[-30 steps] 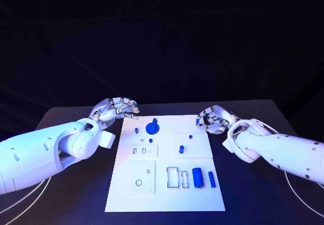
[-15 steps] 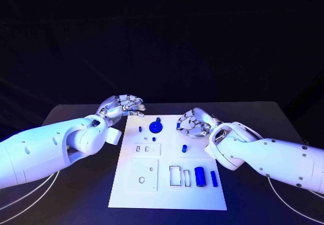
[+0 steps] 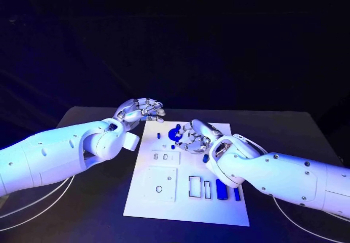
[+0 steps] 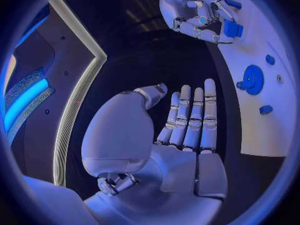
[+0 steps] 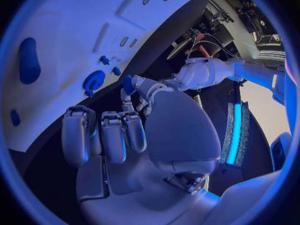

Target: Assemble the parts on the task board

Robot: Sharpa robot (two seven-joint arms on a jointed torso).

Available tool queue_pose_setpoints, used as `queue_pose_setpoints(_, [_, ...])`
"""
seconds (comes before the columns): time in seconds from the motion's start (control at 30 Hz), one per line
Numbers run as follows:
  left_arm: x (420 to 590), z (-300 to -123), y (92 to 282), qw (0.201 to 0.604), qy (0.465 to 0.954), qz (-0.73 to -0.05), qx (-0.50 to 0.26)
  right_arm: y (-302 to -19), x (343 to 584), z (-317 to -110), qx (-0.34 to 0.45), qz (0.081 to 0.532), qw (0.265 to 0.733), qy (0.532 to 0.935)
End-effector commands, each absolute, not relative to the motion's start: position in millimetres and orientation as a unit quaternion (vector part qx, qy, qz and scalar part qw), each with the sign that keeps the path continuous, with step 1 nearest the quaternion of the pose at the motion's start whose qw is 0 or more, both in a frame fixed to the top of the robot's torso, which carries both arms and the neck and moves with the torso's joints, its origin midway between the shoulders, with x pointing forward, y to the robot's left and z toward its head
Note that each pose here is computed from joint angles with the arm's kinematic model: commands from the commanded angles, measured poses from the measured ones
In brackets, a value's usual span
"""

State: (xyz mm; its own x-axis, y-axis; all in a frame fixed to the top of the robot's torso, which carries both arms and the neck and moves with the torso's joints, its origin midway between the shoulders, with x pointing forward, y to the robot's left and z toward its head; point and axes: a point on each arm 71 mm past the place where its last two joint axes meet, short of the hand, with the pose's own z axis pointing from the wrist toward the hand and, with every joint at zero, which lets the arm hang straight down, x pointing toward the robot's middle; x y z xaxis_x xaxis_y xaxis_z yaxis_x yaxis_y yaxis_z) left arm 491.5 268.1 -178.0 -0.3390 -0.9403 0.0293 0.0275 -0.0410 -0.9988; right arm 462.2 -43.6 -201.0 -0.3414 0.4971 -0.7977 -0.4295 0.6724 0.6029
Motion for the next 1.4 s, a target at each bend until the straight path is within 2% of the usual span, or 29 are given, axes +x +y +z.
queue_pose_setpoints(0.03, [491.5, -177.7, 265.0, 0.402, 0.562, -0.599, -0.404, -36.4, 459.5, -206.4, -0.011, 0.391, 0.578, 0.716])
queue_pose_setpoints(0.77, [490.8, -177.1, 260.3, 0.395, 0.564, -0.606, -0.398, -11.3, 444.2, -237.6, -0.037, 0.364, 0.549, 0.752])
queue_pose_setpoints(1.4, [490.9, -177.2, 260.9, 0.395, 0.565, -0.606, -0.398, -14.8, 447.7, -242.8, -0.042, 0.348, 0.563, 0.748])
